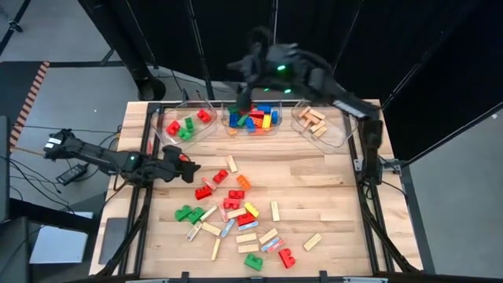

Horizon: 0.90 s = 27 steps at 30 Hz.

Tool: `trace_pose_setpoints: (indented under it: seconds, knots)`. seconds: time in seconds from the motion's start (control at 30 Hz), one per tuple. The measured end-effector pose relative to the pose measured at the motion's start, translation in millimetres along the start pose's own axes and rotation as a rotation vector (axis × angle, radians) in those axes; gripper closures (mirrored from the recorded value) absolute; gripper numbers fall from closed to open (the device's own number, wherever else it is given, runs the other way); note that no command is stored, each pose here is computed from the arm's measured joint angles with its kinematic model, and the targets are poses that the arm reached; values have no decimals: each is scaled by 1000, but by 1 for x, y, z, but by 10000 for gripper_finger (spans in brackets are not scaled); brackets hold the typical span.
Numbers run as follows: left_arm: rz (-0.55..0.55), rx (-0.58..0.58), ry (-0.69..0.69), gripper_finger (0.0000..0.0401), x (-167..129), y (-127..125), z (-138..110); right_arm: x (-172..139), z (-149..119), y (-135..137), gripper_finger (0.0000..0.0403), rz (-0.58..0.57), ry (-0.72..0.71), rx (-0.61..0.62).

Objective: Sort blocks by size
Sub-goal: Put the large orange game piece into the middle transparent bin

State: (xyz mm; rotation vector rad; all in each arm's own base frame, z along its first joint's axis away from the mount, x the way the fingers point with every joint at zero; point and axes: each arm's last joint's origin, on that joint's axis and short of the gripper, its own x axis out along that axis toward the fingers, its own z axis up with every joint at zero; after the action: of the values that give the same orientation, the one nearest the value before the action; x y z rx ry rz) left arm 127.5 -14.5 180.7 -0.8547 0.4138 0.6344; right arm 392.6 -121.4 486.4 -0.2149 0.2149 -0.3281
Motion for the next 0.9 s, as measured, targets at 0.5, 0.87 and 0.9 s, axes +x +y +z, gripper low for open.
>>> trace_pose_setpoints:
  seconds: [0.5, 0.87, 0.9]
  knots:
    - [757, 122, 186, 384, 9, -29, 16, -80, 21, -19, 179, -94, 89, 1]
    - [982, 22, 126, 399, 37, -15, 6, -83, 7, -16, 179, -56, 235, -2]
    - [1001, 12, 118, 399, 39, -13, 7, -83, 7, -16, 179, -54, 243, 1]
